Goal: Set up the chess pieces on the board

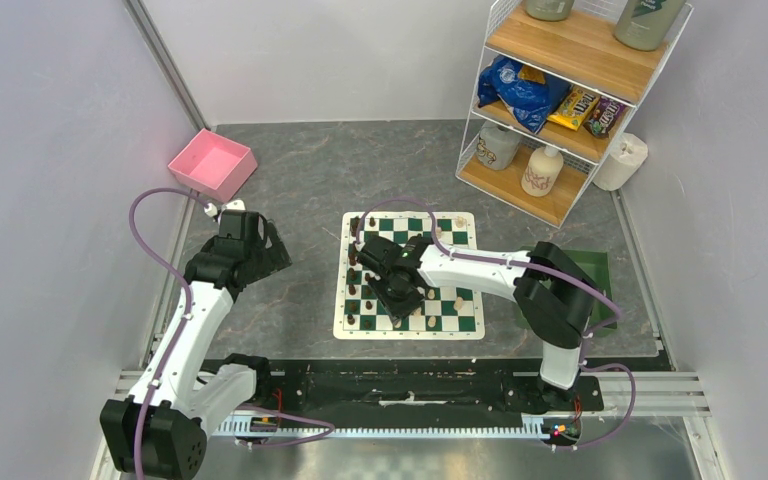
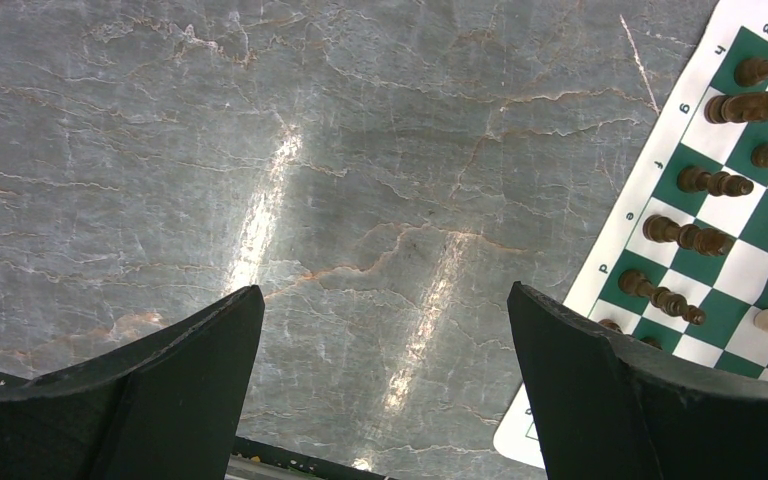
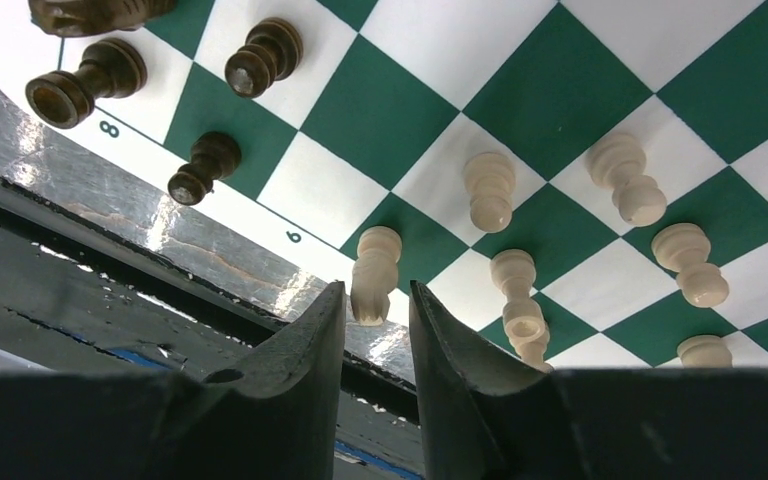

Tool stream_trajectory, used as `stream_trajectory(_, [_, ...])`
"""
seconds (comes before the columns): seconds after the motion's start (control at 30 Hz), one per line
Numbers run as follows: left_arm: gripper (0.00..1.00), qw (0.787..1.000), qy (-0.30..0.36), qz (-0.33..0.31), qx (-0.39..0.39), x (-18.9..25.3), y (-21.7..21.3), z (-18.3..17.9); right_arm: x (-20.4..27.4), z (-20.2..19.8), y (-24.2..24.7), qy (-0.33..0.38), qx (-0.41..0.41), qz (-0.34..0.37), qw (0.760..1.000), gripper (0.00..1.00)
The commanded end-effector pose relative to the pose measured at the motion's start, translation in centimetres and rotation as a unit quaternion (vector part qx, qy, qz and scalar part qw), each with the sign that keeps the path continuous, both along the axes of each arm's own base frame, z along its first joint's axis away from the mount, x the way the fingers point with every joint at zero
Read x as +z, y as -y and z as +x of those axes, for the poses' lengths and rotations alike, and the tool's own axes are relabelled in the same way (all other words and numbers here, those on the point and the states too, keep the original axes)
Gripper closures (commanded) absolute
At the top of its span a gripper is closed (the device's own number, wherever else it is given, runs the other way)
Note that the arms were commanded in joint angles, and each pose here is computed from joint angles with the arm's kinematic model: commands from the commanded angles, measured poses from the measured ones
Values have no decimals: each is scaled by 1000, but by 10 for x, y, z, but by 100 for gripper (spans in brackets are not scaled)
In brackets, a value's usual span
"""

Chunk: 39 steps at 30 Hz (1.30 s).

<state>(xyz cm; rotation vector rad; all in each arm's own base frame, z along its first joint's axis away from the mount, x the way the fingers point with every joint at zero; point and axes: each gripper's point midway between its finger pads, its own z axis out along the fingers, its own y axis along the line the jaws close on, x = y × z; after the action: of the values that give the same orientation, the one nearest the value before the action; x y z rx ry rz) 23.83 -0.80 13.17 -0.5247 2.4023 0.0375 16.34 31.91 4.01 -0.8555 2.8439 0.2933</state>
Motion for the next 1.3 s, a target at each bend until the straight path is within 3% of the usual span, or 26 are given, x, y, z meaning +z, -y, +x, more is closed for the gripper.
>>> stream_trajectory(0.0, [0, 1000, 21, 10, -5, 16, -3, 7, 9, 2, -14, 2, 13, 21, 1000, 66])
stream_trajectory(0.27, [0, 1000, 15, 8, -7, 13, -1, 7, 24, 2, -20, 4, 15, 41, 999, 87])
stream_trajectory(0.47, [0, 1000, 13, 8, -8, 12, -1, 7, 84, 25, -12, 72, 8, 70, 995, 88])
stream_trajectory(0.63, [0, 1000, 9, 8, -11, 11, 0, 7, 123, 84, 42, 132, -63, 53, 988, 88])
stream_trajectory(0.87, [0, 1000, 10, 7, -11, 11, 0, 7, 107, 152, 121, 127, -139, -28, 982, 87])
stream_trajectory(1.07, [0, 1000, 11, 10, -10, 12, -1, 7, 75, 182, 146, 77, -186, -56, 978, 87])
stream_trajectory(1.27, [0, 1000, 9, 7, -11, 11, 0, 7, 60, 208, 161, 83, -217, -71, 970, 86])
